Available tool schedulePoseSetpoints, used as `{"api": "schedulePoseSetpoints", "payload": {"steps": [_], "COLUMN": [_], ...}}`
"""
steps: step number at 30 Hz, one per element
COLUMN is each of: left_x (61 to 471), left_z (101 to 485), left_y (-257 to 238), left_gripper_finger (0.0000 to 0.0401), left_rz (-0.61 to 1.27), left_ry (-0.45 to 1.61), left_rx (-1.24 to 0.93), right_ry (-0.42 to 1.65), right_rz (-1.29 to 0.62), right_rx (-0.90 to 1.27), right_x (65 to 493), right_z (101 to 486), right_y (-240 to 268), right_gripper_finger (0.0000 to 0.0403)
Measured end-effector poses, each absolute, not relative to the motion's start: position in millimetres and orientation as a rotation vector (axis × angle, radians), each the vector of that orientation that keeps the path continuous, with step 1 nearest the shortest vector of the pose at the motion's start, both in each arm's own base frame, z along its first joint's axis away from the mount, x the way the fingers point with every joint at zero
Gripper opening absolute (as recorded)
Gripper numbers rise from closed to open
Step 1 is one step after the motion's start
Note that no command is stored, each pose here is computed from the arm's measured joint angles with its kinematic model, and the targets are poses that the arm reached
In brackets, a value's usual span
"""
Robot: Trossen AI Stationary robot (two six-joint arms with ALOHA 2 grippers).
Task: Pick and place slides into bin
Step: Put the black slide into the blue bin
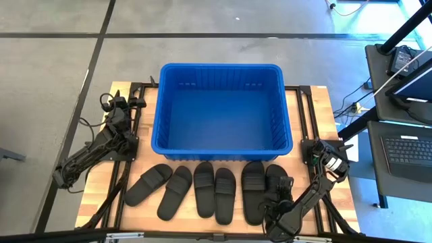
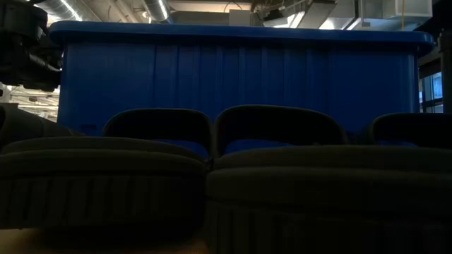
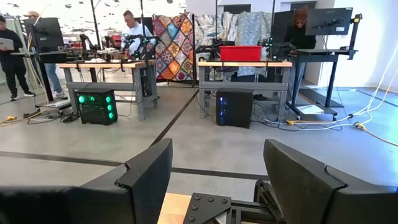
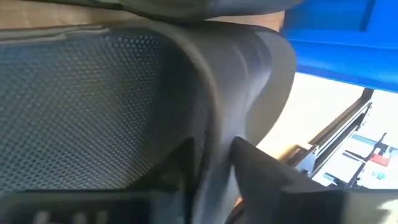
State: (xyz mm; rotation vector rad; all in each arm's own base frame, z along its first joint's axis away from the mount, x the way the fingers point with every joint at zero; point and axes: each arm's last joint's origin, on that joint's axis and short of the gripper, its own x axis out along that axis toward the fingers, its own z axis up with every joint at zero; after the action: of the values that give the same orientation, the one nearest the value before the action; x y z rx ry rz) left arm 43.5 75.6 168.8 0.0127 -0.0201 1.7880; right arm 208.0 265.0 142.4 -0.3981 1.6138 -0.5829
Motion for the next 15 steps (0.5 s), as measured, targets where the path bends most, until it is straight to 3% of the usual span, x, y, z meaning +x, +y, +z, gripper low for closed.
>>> {"api": "schedulePoseSetpoints", "payload": {"steps": [5,15], "left_x": [43.5,43.5], "left_z": [168.8,168.8], "left_y": [75.6,75.6], "left_gripper_finger": [0.0248,0.0248], "left_rz": [1.787,1.785], "left_ry": [-0.063,-0.112], "left_rx": [-0.021,-0.061], "right_ry": [1.615,1.604], "right_rz": [-0.589,-0.629], "right_rx": [-0.402,-0.359], "right_x": [207.6,207.5], "right_z": [142.7,142.9], "right_y": [264.7,264.9], "right_gripper_finger": [0.0018,0.0017]}}
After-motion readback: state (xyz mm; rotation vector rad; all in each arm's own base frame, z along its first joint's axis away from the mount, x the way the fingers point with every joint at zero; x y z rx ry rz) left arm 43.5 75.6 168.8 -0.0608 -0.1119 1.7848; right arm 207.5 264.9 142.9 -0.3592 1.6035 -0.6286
